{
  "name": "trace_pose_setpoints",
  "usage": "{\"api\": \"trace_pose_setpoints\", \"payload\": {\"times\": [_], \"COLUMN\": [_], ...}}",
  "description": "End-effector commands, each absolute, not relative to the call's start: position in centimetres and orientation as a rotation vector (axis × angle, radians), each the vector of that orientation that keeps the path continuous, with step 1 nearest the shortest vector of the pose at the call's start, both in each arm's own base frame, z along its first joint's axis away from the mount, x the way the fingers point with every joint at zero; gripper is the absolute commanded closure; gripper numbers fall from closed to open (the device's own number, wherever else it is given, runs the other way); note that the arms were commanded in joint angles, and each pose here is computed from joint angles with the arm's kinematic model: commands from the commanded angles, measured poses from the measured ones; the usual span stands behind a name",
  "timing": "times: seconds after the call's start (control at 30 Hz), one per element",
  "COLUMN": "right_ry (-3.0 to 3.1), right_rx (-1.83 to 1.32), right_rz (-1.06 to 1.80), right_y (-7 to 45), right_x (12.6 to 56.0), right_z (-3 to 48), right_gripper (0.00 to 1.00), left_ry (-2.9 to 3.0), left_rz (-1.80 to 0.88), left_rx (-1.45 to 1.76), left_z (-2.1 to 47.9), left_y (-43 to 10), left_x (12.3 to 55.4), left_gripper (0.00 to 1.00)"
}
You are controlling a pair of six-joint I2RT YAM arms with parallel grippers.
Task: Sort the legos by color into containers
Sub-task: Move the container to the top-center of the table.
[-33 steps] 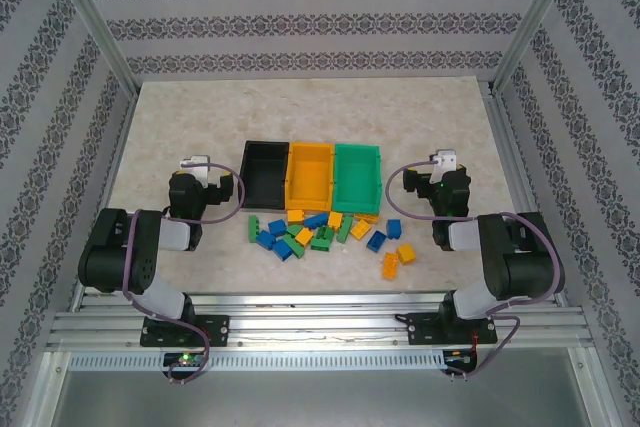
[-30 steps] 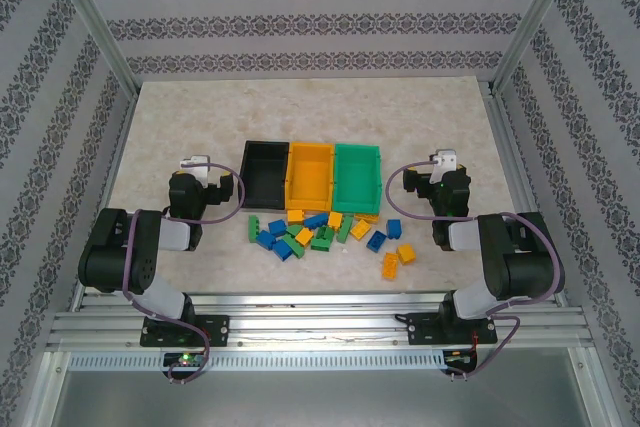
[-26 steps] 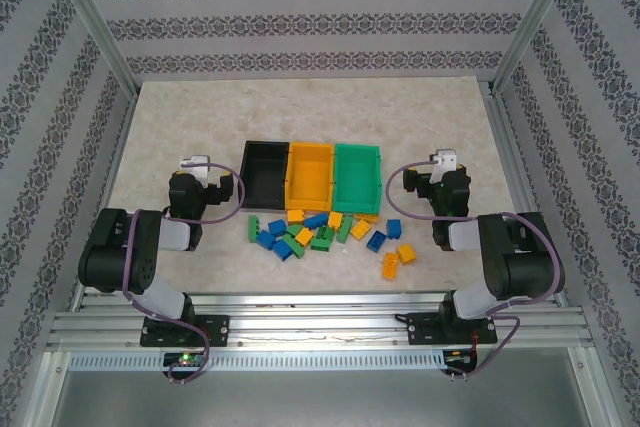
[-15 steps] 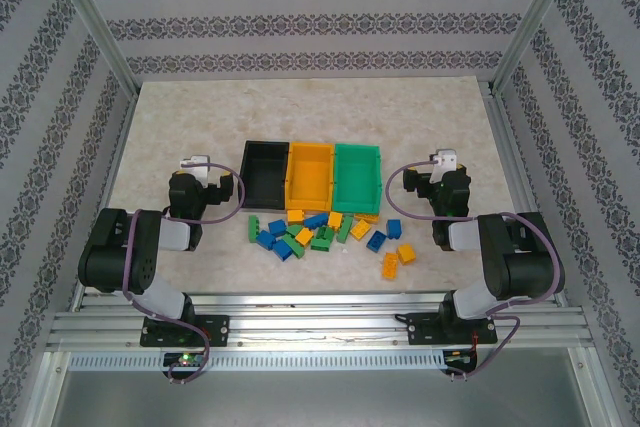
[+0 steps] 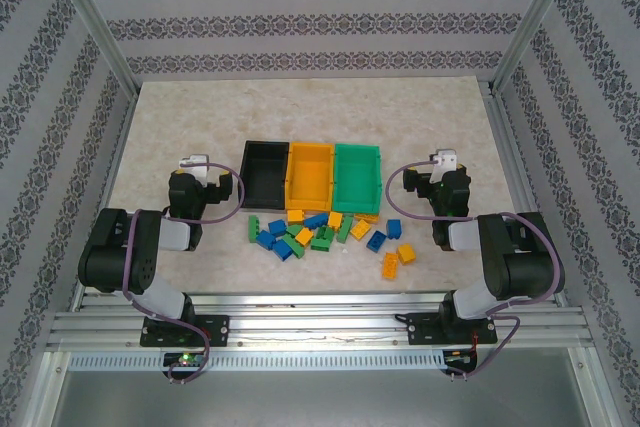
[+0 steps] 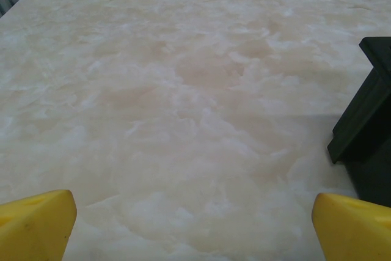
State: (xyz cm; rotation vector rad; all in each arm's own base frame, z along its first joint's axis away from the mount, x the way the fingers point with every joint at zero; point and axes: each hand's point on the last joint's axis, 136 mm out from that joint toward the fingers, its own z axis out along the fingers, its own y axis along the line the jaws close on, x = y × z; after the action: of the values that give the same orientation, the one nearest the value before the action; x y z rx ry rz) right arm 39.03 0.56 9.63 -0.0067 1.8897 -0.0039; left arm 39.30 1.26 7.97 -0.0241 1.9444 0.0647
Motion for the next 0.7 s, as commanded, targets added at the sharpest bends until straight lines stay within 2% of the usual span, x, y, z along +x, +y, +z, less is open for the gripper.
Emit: {"api": "trace_pose_setpoints", "payload": {"times": [0.0,0.43,0.67], "right_ry": [1.846,1.836,1.8], "right_rx": [-0.004,-0.022,-0.03], "right_rz": [0.008,0.003,-0.022], "right_y": [0.9,1.2,1.4], "right_x": [39.8,39.5,38.1], "right_z": [10.8,11.1,13.1], "right_gripper": [0.02,0.02,0.02], "left_ry": [1.905,1.875,1.856], "left_rz": [0.056,0.071,0.06], "left_rx": [-0.026,-0.054,-0.032], "left_z": [8.8,9.2,11.2], "left_y": [0.9,1.3,1.0], "left_x": [39.9,39.5,38.9], "left_gripper": [0.01,0.01,0.01]}}
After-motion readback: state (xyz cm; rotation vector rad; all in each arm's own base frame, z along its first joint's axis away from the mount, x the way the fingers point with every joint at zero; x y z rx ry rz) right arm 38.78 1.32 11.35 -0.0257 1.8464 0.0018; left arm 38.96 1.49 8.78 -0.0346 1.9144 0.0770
